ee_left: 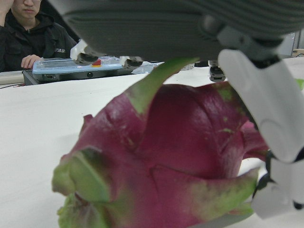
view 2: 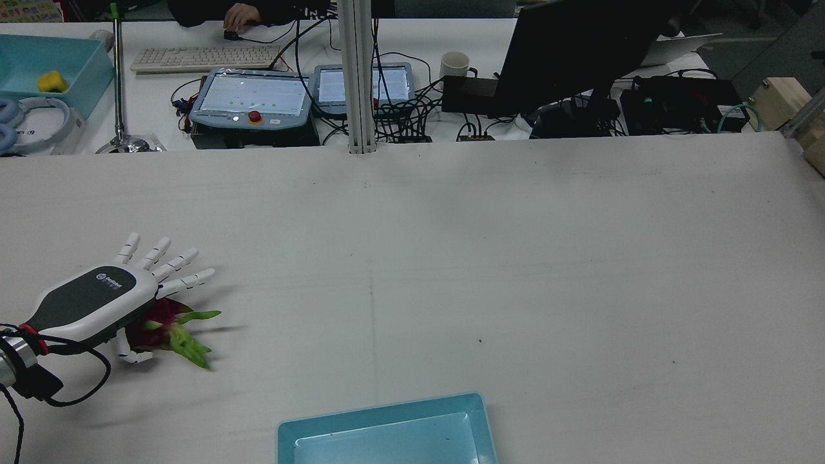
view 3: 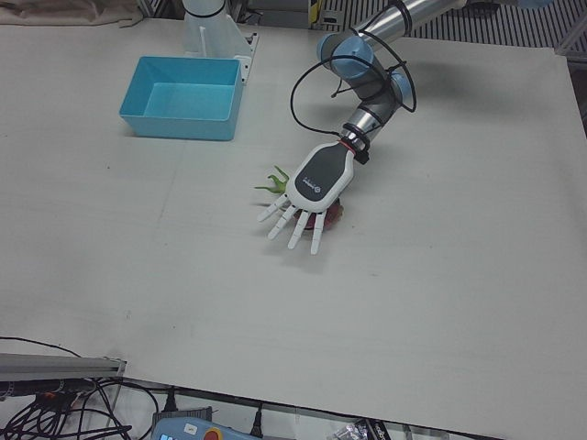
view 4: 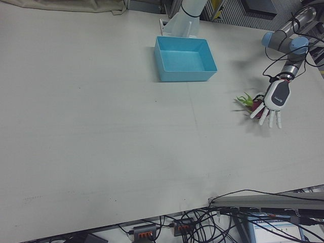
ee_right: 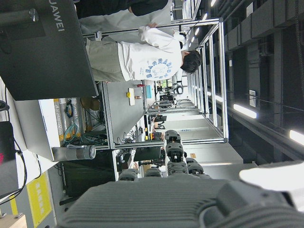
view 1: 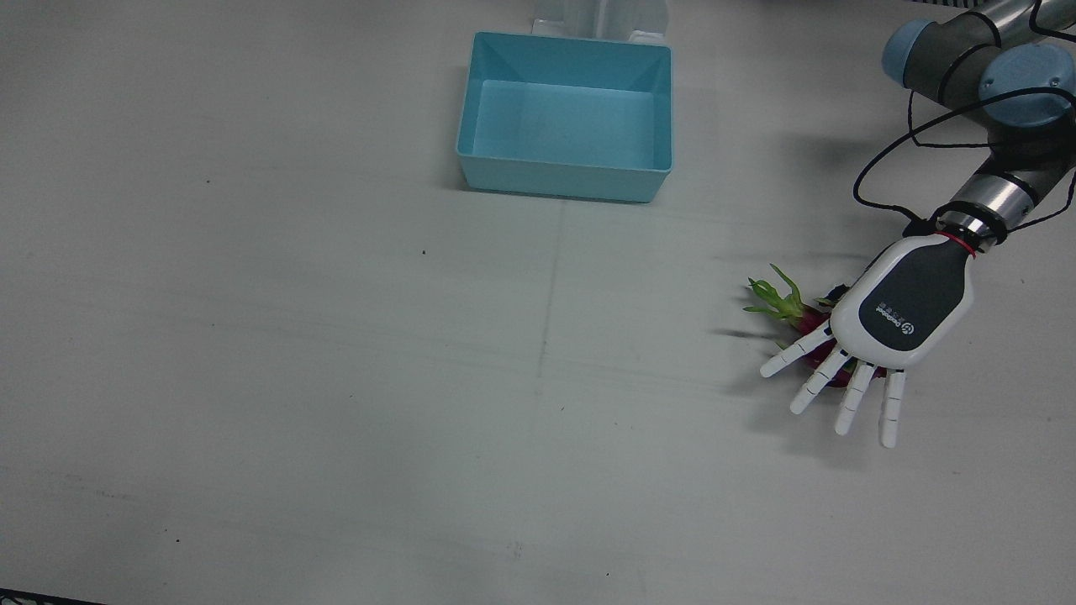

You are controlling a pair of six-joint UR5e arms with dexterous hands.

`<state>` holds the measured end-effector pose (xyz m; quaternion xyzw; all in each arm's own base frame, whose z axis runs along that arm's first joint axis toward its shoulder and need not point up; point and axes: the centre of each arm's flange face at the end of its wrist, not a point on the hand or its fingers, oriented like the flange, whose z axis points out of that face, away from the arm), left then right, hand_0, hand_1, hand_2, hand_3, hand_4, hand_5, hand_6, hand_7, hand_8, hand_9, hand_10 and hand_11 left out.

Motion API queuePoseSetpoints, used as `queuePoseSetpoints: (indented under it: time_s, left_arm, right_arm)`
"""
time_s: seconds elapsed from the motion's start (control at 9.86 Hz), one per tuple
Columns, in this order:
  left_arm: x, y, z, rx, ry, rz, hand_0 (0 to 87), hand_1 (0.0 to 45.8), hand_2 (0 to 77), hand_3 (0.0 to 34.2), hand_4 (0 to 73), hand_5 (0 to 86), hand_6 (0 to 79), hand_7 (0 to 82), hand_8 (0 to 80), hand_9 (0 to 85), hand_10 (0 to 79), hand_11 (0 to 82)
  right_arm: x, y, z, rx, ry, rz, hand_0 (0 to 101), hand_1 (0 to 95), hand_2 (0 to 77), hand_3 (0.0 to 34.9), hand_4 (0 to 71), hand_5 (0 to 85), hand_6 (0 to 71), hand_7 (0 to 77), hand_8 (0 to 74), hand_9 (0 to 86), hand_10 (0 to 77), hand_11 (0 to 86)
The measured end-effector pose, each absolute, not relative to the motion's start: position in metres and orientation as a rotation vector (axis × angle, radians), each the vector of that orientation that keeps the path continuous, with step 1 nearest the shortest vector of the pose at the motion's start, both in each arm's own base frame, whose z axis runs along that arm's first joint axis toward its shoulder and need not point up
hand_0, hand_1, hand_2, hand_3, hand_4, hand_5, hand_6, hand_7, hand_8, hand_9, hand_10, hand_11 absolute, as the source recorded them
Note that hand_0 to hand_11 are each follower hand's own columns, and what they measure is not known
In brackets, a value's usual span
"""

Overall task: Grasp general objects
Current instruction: 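Close the left hand fingers around the dragon fruit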

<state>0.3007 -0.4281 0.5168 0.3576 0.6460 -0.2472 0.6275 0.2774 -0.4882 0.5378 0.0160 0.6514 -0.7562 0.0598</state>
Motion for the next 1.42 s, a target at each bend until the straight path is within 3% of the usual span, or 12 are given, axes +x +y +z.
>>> queuePoseSetpoints:
  time_s: [0.51, 0.61, 0.71, 0.81, 0.91, 1.01, 1.12, 1.22, 1.32, 1.42]
  left_arm:
    - [0.3029, -0.4286, 0.5148, 0.838, 1.495, -0.552, 62.6, 0.0, 43.6, 29.9, 0.0, 2.2, 0.5, 3.8, 1.1, 1.1, 1.1, 1.1]
    - [0.3033, -0.4288, 0.5139, 0.849, 1.496, -0.545, 62.3, 0.0, 43.6, 28.3, 0.0, 2.2, 0.5, 6.5, 1.6, 1.1, 1.1, 1.1]
    - [0.3039, -0.4287, 0.5138, 0.855, 1.496, -0.539, 62.1, 0.0, 43.6, 25.6, 1.1, 2.2, 1.1, 19.6, 1.6, 1.1, 1.1, 1.1]
    - [0.3048, -0.4291, 0.5160, 0.857, 1.492, -0.536, 62.1, 0.0, 43.6, 25.6, 1.1, 2.2, 1.1, 19.6, 1.1, 1.1, 1.1, 1.1]
    - [0.3055, -0.4295, 0.5188, 0.856, 1.488, -0.535, 60.3, 0.0, 44.7, 18.4, 16.9, 14.7, 1.1, 30.0, 1.1, 1.1, 1.1, 1.1]
    - [0.3061, -0.4298, 0.5211, 0.855, 1.484, -0.534, 60.2, 0.0, 45.3, 14.3, 16.9, 14.7, 1.1, 30.0, 1.1, 1.1, 1.1, 1.1]
    - [0.3064, -0.4300, 0.5222, 0.855, 1.482, -0.534, 60.2, 0.0, 45.3, 14.3, 16.9, 14.7, 1.1, 30.0, 1.1, 1.1, 1.1, 1.1]
    - [0.3064, -0.4300, 0.5224, 0.855, 1.481, -0.534, 60.0, 0.0, 45.8, 5.3, 16.4, 14.7, 6.0, 31.6, 1.1, 1.1, 1.1, 1.1]
    - [0.3065, -0.4300, 0.5222, 0.855, 1.482, -0.534, 59.4, 0.0, 45.8, 1.1, 14.7, 14.7, 6.5, 31.1, 1.1, 1.1, 1.1, 1.1]
    - [0.3065, -0.4300, 0.5219, 0.856, 1.483, -0.534, 59.3, 0.0, 45.8, 0.0, 10.9, 16.9, 7.1, 27.8, 1.6, 1.1, 1.1, 1.1]
  right_arm:
    - [0.2774, -0.4882, 0.5378, 0.048, 1.972, -2.289, 0, 5.4, 1.6, 0.0, 0.0, 0.5, 0.0, 0.0, 0.0, 1.1, 0.0, 0.5]
    - [0.2774, -0.4882, 0.5378, 0.048, 1.972, -2.289, 0, 5.4, 1.6, 0.0, 0.0, 1.1, 0.0, 0.0, 0.0, 1.1, 0.0, 0.5]
    - [0.2774, -0.4882, 0.5378, 0.048, 1.972, -2.289, 0, 5.4, 1.6, 0.0, 0.0, 1.1, 0.0, 0.0, 0.0, 1.1, 0.0, 0.5]
    - [0.2775, -0.4882, 0.5378, 0.048, 1.972, -2.289, 0, 5.4, 1.6, 0.0, 0.0, 1.1, 0.0, 0.0, 0.0, 1.1, 0.0, 0.5]
    - [0.2774, -0.4882, 0.5378, 0.048, 1.972, -2.289, 0, 5.4, 1.6, 0.0, 0.0, 0.5, 0.0, 0.0, 0.0, 1.1, 0.0, 0.5]
    - [0.2774, -0.4882, 0.5378, 0.048, 1.972, -2.289, 0, 5.4, 1.6, 0.0, 0.0, 1.1, 0.0, 0.0, 0.0, 0.5, 0.0, 0.5]
    - [0.2774, -0.4882, 0.5378, 0.048, 1.972, -2.289, 0, 5.4, 1.6, 0.0, 0.0, 0.5, 0.0, 0.0, 0.0, 0.5, 0.0, 0.5]
    - [0.2774, -0.4882, 0.5378, 0.048, 1.972, -2.289, 0, 5.4, 1.6, 0.0, 0.0, 0.5, 0.0, 0.0, 0.0, 0.5, 0.0, 0.5]
    - [0.2774, -0.4882, 0.5378, 0.048, 1.972, -2.289, 0, 5.4, 1.6, 0.0, 0.0, 0.5, 0.0, 0.0, 0.0, 0.5, 0.0, 0.5]
    - [0.2774, -0.4882, 0.5378, 0.048, 1.972, -2.289, 0, 5.4, 1.6, 0.0, 0.0, 0.5, 0.0, 0.0, 0.0, 0.5, 0.0, 0.5]
